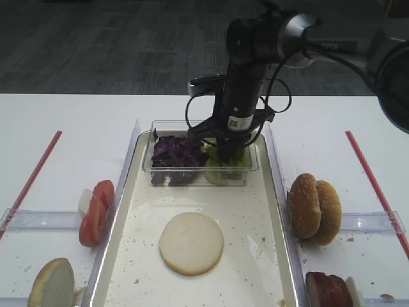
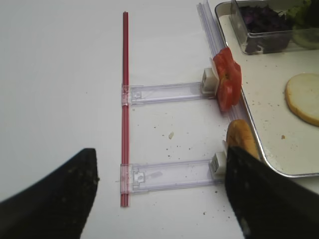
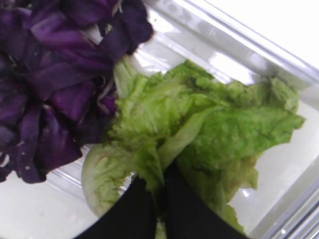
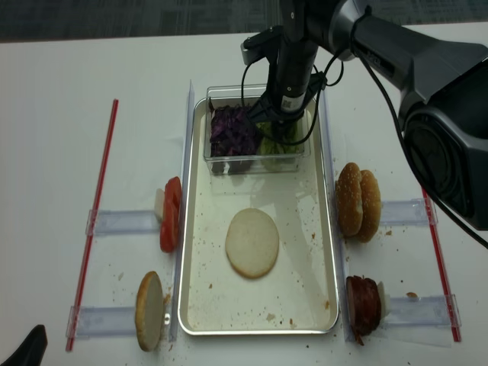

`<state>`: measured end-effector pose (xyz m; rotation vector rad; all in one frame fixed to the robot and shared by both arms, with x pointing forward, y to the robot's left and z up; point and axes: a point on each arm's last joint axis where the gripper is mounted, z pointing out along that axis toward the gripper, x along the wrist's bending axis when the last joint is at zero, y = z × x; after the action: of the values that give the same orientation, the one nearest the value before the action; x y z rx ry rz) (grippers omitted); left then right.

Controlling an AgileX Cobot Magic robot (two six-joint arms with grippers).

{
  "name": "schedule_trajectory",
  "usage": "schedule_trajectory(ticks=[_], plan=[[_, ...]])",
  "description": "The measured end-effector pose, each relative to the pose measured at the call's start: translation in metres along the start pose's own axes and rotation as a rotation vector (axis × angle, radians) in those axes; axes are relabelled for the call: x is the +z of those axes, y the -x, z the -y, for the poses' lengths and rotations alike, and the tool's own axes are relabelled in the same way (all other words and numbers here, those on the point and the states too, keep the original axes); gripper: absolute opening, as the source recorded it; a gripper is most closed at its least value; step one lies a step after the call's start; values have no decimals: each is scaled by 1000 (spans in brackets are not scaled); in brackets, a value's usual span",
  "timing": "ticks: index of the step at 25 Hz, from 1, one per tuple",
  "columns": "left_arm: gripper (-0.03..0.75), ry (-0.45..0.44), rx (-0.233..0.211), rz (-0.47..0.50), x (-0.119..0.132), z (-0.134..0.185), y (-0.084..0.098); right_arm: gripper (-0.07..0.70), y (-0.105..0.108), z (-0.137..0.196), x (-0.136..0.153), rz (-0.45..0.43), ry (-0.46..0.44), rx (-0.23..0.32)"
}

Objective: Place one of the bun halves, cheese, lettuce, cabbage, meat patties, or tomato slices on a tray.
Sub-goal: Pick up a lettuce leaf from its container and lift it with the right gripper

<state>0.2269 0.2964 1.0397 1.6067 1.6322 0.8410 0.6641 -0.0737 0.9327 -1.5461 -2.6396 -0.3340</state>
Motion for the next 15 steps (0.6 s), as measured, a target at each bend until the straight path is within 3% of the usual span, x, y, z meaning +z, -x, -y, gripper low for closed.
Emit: schedule_trajectory(ticks=[11, 15], plan=[[492, 0, 0, 0, 0, 0, 0, 54, -2, -6, -18, 12, -2, -18], [492, 0, 0, 0, 0, 0, 0, 54, -5, -17, -38, 13, 59, -10]])
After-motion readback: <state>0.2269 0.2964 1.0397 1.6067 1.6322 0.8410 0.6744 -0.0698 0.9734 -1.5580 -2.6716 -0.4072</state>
